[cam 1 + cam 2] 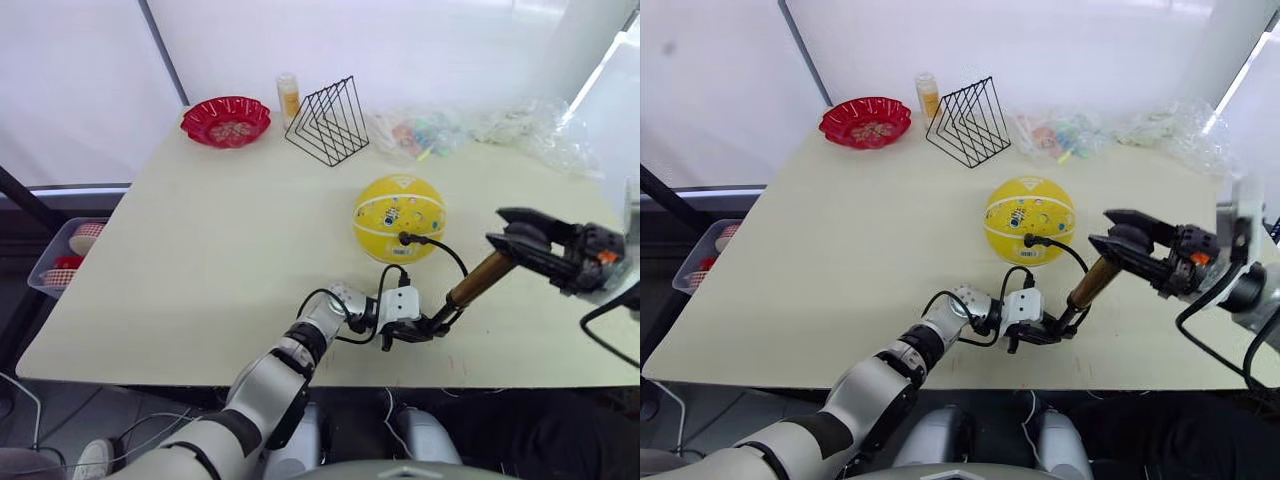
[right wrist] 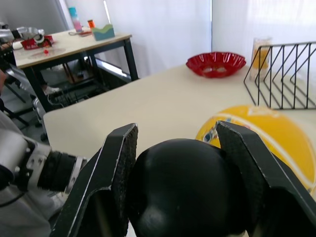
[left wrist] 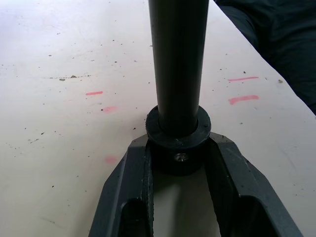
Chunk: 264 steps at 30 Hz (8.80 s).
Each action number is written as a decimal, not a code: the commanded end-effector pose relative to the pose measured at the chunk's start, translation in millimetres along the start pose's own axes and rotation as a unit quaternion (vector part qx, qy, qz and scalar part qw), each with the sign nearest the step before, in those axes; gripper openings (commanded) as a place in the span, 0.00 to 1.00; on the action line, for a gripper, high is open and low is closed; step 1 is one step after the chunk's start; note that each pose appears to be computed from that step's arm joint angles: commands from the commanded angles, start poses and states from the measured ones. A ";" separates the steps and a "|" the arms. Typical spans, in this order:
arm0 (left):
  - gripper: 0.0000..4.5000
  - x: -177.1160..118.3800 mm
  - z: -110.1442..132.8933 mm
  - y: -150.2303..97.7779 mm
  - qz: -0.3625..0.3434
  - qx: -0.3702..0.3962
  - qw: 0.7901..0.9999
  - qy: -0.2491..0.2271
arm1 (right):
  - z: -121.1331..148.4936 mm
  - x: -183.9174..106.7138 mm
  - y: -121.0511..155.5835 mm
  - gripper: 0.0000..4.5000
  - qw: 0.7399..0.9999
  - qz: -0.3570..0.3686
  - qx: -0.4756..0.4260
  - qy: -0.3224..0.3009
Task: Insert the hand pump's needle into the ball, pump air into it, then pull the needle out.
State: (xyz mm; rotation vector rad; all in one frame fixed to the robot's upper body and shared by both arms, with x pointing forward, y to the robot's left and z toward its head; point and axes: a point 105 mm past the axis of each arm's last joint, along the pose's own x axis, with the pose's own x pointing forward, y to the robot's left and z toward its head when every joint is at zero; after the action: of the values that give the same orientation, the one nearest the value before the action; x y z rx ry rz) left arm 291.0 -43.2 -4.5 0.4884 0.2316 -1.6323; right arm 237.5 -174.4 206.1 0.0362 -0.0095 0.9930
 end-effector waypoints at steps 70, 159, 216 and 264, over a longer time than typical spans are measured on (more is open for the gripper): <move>0.22 -1.1 -41.1 -28.2 -0.048 -0.048 0.995 0.071 | 24.7 -1.3 -12.9 0.46 0.998 -0.026 -0.038 -0.053; 0.22 0.0 -40.1 -27.6 -0.048 -0.047 0.995 0.071 | -55.1 8.5 -10.9 0.45 0.999 -0.038 0.013 0.005; 0.22 -1.0 -28.7 -15.4 -0.024 -0.065 0.997 0.044 | -98.4 14.2 -14.0 0.45 0.997 -0.039 0.011 0.072; 1.00 -196.6 49.1 -31.3 0.028 0.008 0.987 -0.157 | -14.3 13.5 -13.8 0.45 0.999 -0.029 -0.034 -0.019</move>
State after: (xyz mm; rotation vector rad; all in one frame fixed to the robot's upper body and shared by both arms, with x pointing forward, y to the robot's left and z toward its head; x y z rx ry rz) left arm 264.1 114.5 108.9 0.2291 0.0233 -1.6291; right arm 260.5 -170.6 168.0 0.0249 -0.0002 0.9218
